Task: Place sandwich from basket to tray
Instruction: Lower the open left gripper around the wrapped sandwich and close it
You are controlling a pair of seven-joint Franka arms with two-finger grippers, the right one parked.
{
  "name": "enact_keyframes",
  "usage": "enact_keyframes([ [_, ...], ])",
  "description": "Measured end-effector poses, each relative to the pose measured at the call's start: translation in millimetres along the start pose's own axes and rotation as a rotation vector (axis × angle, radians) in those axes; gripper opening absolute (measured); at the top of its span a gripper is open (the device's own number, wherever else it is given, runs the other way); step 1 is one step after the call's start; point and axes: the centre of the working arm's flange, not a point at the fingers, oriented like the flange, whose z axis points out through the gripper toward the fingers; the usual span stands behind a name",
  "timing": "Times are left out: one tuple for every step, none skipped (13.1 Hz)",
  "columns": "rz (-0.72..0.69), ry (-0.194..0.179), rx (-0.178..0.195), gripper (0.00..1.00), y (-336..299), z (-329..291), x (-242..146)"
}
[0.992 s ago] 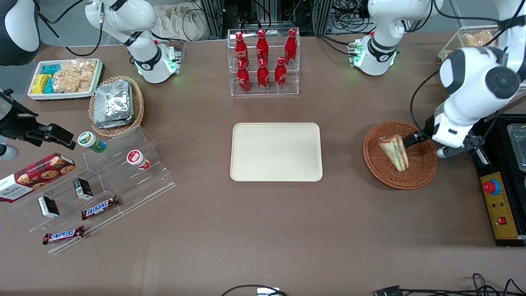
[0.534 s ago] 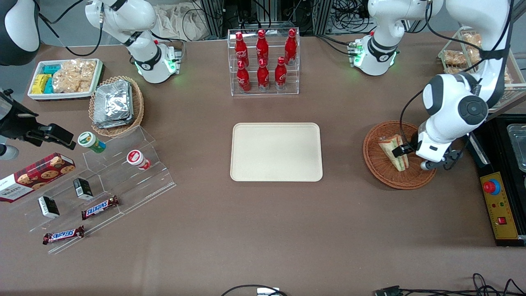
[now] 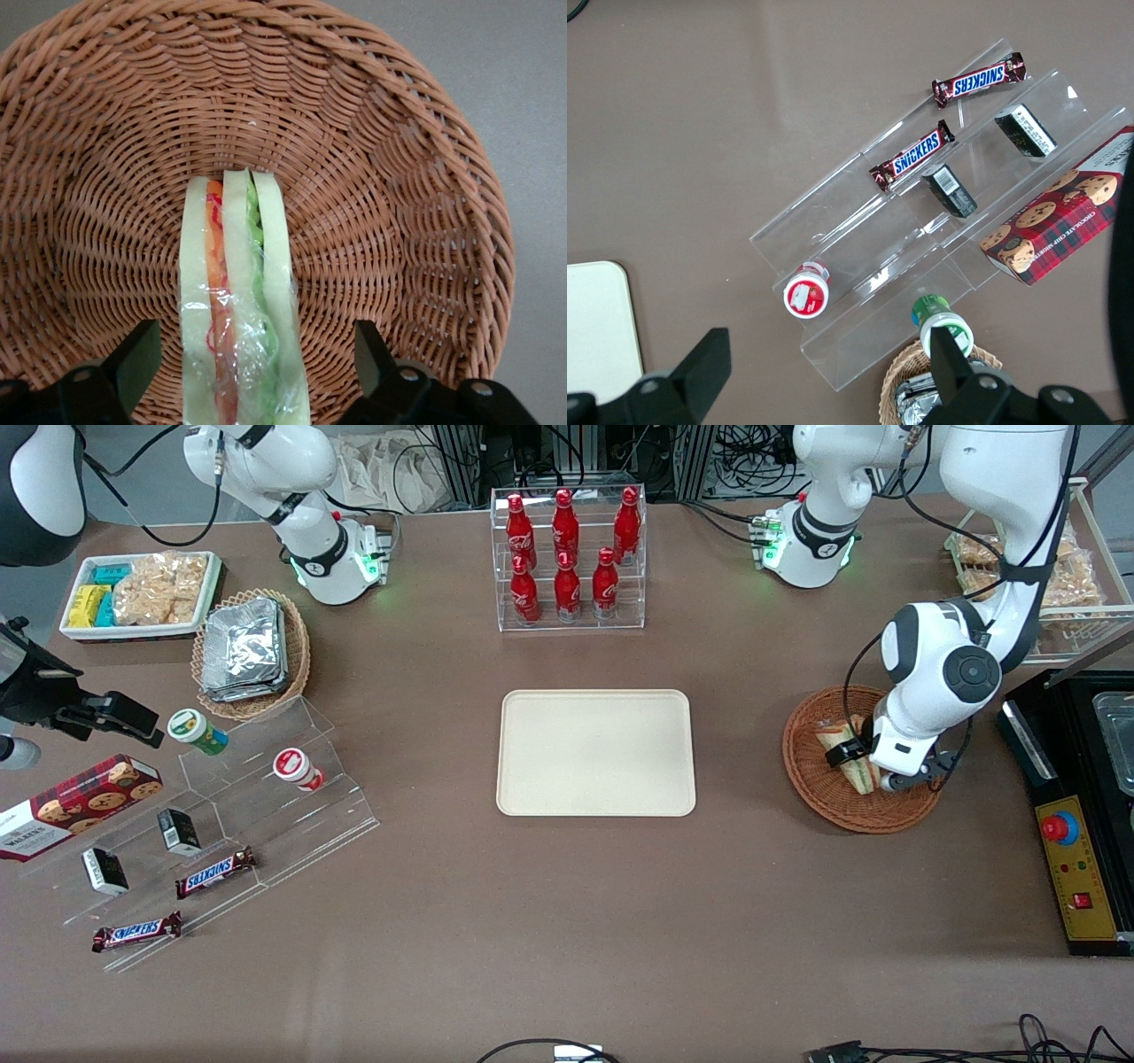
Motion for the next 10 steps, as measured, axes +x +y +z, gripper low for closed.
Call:
enact_keyframes([
  [0.0, -0.001, 0.0, 0.96, 0.0, 0.4, 0.0],
  [-0.001, 0.0, 0.0, 0.93, 0.0, 0.6, 0.0],
  [0.0, 0.002, -0.001, 0.82, 0.2, 0.6, 0.2],
  [0.0, 0.003, -0.001, 0.71, 0.3, 0.6, 0.4],
  [0.0, 0.004, -0.001, 0.58, 0.3, 0.6, 0.4],
  [0.0, 0.004, -0.001, 0.47, 0.3, 0.6, 0.5],
  [0.0, 0.005, -0.002, 0.37, 0.4, 0.4, 0.6],
  [0.0, 0.006, -0.002, 0.32, 0.6, -0.1, 0.6],
  [0.0, 0.009, -0.004, 0.29, 0.8, -1.8, 1.0],
  [0.0, 0.013, -0.005, 0.27, 1.1, -5.5, 1.8],
])
